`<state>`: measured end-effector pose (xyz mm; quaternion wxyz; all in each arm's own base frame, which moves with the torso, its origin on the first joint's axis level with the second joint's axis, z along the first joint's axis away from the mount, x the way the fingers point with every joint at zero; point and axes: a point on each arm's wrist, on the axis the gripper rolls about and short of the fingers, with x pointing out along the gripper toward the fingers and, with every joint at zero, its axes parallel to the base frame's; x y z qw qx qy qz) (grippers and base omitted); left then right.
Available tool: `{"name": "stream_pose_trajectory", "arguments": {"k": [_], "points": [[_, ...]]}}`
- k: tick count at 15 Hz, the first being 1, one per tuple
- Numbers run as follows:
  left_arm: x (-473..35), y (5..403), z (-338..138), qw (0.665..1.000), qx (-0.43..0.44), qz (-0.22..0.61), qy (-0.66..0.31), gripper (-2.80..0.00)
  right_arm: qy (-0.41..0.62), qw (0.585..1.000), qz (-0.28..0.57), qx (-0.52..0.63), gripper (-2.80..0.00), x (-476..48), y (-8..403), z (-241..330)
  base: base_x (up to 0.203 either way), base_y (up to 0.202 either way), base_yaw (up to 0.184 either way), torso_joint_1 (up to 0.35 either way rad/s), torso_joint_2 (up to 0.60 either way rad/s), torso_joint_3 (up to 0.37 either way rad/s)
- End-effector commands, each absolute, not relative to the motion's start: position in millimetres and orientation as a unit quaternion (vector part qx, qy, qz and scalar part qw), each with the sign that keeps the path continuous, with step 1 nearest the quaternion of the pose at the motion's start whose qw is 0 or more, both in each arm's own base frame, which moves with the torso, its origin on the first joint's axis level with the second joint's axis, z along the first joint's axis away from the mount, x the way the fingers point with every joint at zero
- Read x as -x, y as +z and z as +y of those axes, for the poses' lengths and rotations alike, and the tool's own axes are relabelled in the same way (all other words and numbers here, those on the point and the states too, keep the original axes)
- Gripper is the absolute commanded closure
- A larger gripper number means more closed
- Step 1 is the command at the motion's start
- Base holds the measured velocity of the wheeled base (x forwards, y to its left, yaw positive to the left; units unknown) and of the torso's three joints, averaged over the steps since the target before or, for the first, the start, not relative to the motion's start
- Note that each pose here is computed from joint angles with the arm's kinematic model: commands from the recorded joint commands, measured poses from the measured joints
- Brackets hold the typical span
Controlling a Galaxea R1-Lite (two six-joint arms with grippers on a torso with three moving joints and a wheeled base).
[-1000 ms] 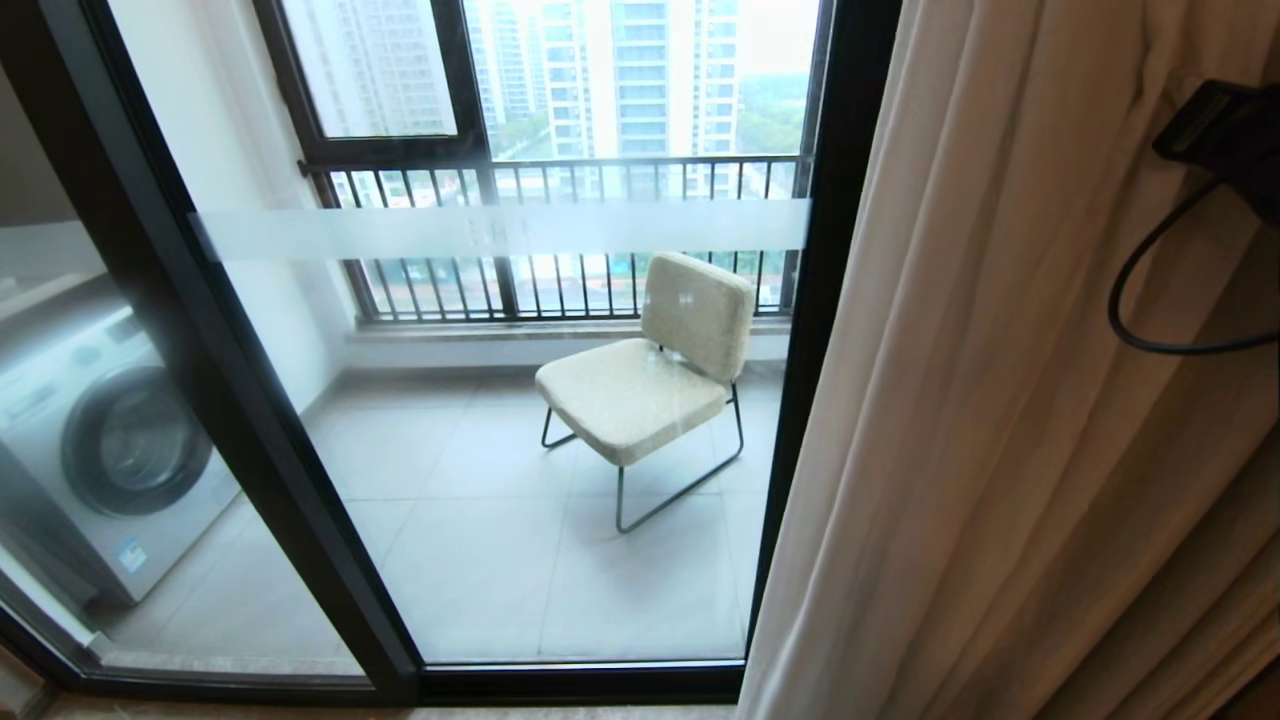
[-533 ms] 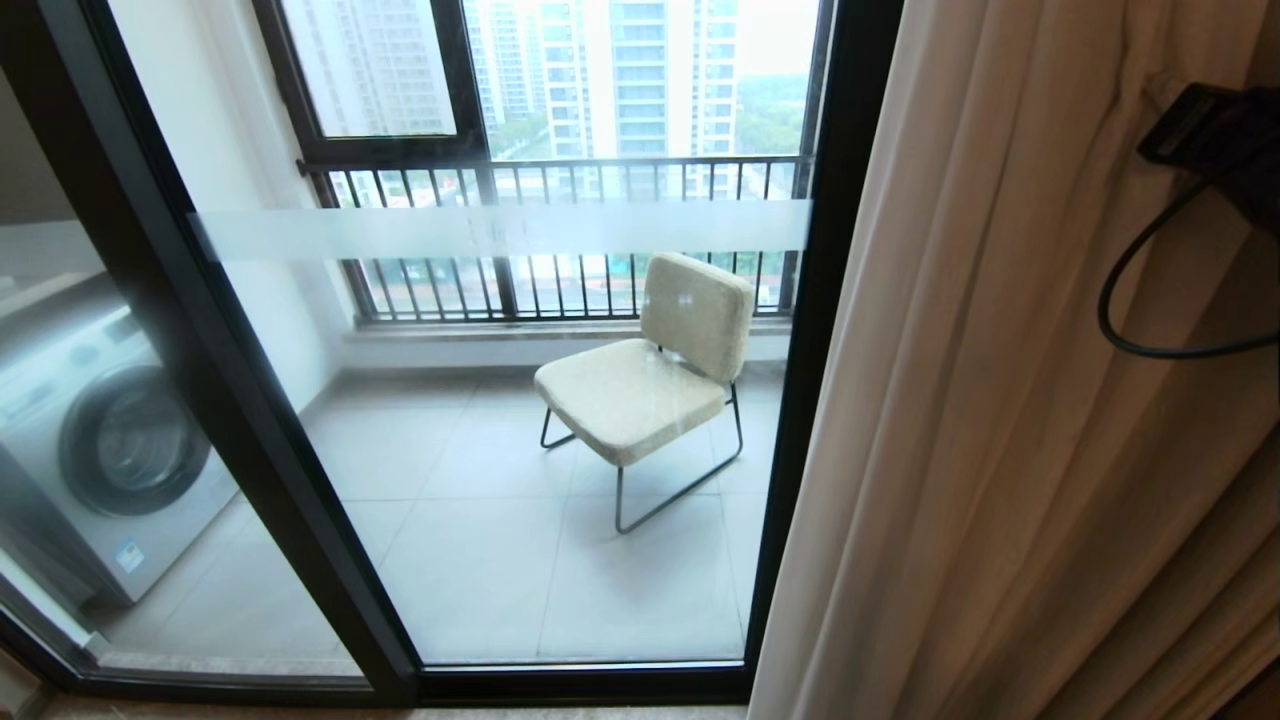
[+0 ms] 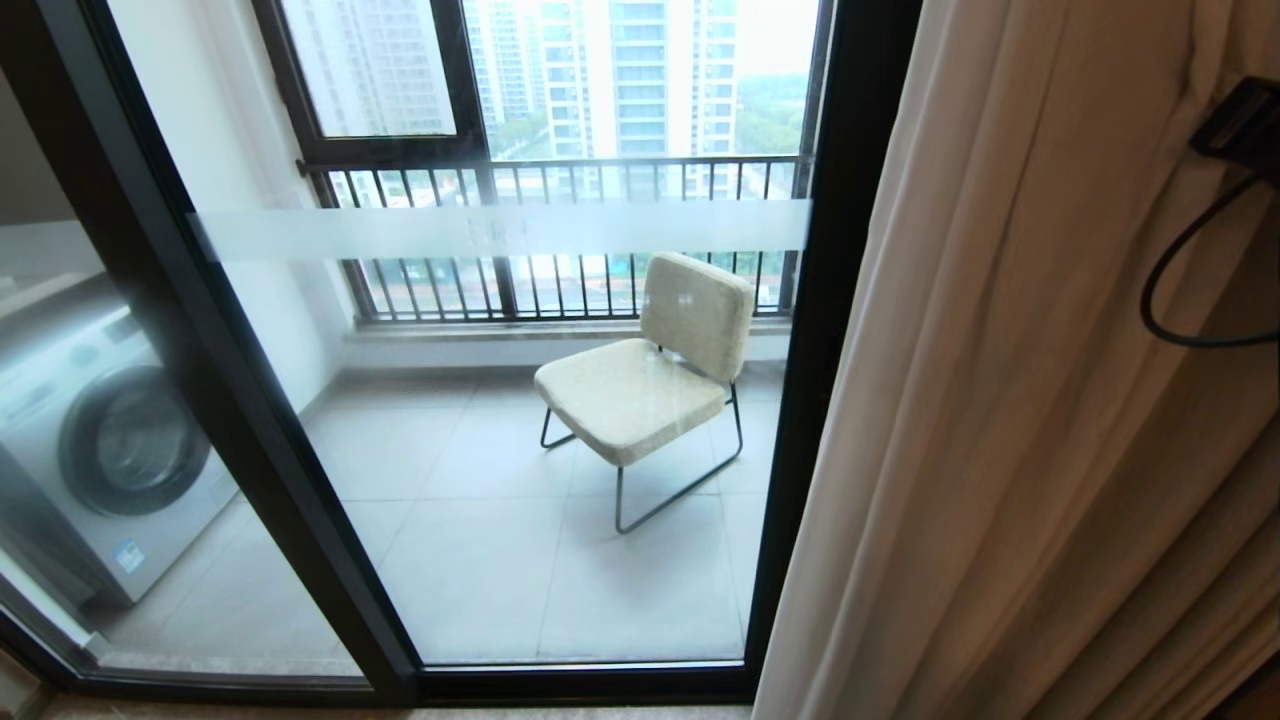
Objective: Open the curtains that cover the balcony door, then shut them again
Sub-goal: Pull the inner curtains open on both sides
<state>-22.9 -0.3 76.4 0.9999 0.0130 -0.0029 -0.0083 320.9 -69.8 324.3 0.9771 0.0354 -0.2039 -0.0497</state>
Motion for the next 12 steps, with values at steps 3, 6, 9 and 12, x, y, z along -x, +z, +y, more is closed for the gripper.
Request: {"name": "stream_pose_trajectory", "arguments": {"k": [3,6,9,12], "points": [[23,76,0,1.0,-0.013,-0.003,-0.008,0.0,-0.103,0.971,-0.214,-0.023,0.0,-306,330,-105,0.0,0.0,0.0,0.0,0.0,0.0],[23,76,0,1.0,-0.013,-0.003,-0.008,0.0,-0.148,0.966,-0.212,-0.014,0.0,-296,328,-133,0.0,0.0,0.0,0.0,0.0,0.0],[23,76,0,1.0,-0.013,-0.003,-0.008,0.0,-0.201,0.958,-0.207,-0.004,0.0,-283,324,-167,0.0,0.0,0.0,0.0,0.0,0.0],[23,76,0,1.0,-0.013,-0.003,-0.008,0.0,-0.248,0.948,-0.198,0.003,0.0,-271,317,-198,0.0,0.0,0.0,0.0,0.0,0.0]]}}
